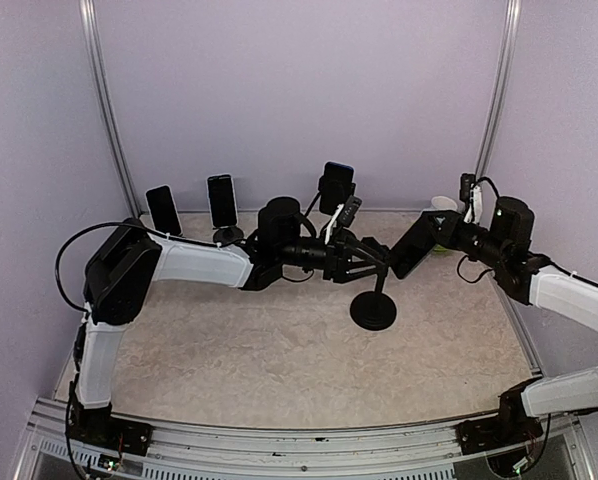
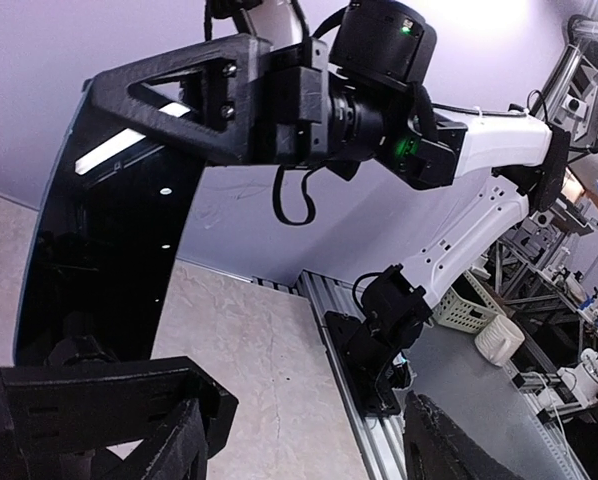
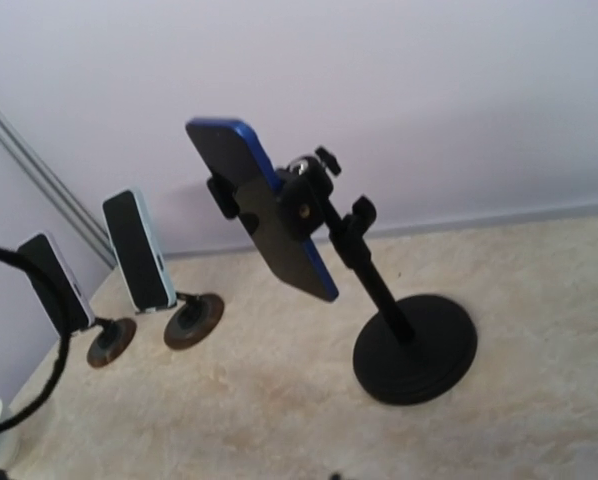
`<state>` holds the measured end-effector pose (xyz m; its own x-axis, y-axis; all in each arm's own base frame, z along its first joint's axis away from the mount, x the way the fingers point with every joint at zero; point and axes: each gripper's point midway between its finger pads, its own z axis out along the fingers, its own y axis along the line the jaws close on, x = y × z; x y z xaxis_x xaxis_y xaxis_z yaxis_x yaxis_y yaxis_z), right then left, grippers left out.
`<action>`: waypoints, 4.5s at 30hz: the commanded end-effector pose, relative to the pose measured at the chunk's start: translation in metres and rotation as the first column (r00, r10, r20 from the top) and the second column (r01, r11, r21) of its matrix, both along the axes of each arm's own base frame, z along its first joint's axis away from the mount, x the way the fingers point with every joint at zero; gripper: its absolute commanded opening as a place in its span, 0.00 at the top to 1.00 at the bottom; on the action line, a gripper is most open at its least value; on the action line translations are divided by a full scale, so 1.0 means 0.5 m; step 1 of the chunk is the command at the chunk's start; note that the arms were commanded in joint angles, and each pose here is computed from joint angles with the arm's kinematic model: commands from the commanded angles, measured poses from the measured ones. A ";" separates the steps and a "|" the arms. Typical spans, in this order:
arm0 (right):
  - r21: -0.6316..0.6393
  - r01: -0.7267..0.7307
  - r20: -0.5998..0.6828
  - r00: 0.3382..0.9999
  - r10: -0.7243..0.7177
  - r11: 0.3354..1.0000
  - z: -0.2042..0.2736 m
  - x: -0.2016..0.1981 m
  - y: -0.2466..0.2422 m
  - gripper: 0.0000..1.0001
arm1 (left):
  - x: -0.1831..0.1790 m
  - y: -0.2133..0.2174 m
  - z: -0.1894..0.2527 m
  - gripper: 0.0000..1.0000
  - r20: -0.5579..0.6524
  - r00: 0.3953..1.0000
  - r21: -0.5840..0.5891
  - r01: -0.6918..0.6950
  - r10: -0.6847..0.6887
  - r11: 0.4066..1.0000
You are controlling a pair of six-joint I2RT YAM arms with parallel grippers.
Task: Place the phone on the phone stand
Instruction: Pick up the phone stand from the center of the board.
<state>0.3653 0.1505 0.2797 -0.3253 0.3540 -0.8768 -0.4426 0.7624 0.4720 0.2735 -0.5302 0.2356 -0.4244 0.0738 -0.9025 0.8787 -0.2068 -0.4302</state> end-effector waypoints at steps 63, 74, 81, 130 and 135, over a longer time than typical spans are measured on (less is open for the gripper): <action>-0.206 -0.172 0.371 0.897 0.240 0.963 0.322 -0.139 0.027 1.00 | 0.188 0.307 0.091 0.01 0.503 0.217 -0.083 -0.951 0.836 0.297; -0.261 -0.413 0.403 0.775 0.487 0.873 0.319 -0.195 0.089 1.00 | 0.183 0.279 0.058 0.01 0.466 0.486 -0.019 -0.830 0.739 0.557; -0.252 -0.514 0.364 0.734 0.573 0.820 0.305 -0.210 0.109 1.00 | 0.131 0.226 0.049 0.01 0.499 0.649 -0.014 -0.657 0.575 0.754; -0.217 -0.564 0.333 0.725 0.603 0.797 0.268 -0.270 0.103 1.00 | 0.052 0.015 -0.017 0.44 0.286 0.958 0.066 0.014 -0.033 0.998; -0.215 -0.562 0.334 0.726 0.601 0.799 0.264 -0.272 0.102 1.00 | 0.051 0.015 -0.016 0.53 0.289 0.957 0.066 0.014 -0.033 0.998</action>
